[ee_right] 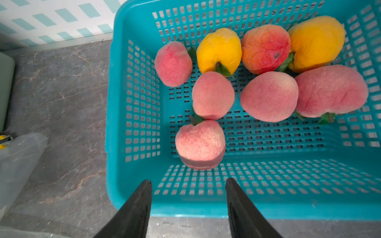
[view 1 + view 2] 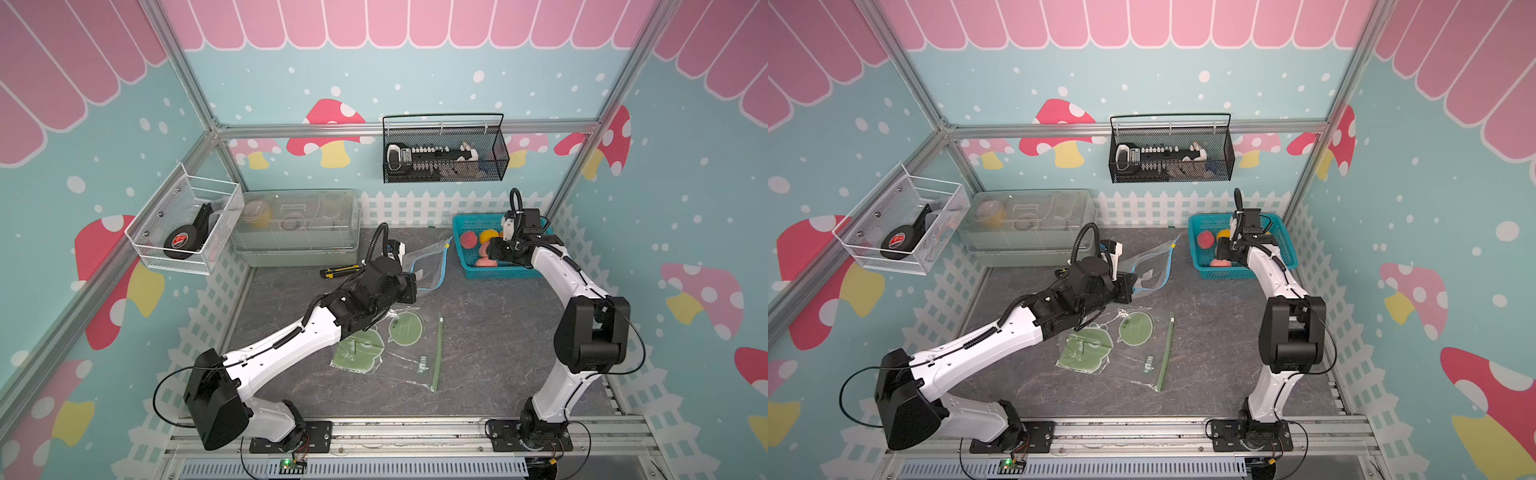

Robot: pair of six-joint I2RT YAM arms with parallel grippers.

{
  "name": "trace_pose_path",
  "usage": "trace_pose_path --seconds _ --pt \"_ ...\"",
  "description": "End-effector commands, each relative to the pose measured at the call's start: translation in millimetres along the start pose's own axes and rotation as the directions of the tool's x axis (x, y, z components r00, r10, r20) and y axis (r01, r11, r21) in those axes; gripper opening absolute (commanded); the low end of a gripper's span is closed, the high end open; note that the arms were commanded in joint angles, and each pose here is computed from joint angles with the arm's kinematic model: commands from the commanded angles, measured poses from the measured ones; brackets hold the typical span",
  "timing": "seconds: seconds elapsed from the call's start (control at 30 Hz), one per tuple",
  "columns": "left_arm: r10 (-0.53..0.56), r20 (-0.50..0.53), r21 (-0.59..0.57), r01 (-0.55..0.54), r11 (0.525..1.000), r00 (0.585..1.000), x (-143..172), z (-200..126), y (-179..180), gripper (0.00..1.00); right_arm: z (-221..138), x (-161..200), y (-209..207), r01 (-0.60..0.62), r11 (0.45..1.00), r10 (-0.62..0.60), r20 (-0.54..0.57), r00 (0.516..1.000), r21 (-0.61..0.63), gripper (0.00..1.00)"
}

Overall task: Place the peach in a zip-top bag and seal the zipper
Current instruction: Pick up the peach from the basket.

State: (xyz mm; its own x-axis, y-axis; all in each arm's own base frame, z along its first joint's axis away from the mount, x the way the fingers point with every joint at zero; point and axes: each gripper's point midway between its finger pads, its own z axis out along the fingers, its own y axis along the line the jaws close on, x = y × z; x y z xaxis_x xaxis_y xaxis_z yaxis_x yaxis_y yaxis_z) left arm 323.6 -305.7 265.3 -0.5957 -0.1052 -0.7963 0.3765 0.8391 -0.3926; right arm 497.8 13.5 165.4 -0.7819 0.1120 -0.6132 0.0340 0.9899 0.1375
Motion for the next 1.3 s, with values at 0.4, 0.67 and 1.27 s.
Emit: trace_pose_path --seconds 0.4,0.67,1.27 --pt "0.023 0.013 0.013 -0.023 1.0 1.0 -9 -6 -7 0.0 86 -16 -20 -0.039 0.999 0.039 -0.094 0.995 0.006 0.77" --pt "0.024 0.013 0.01 -0.024 1.0 1.0 -9 -6 -6 0.0 120 -7 -31 -0.076 0.995 0.085 -0.166 0.982 0.058 0.77" --pt "0.022 0.014 0.0 -0.022 1.0 1.0 -7 -8 -3 0.0 118 -31 -24 -0.114 0.993 0.115 -0.084 0.99 0.019 0.55"
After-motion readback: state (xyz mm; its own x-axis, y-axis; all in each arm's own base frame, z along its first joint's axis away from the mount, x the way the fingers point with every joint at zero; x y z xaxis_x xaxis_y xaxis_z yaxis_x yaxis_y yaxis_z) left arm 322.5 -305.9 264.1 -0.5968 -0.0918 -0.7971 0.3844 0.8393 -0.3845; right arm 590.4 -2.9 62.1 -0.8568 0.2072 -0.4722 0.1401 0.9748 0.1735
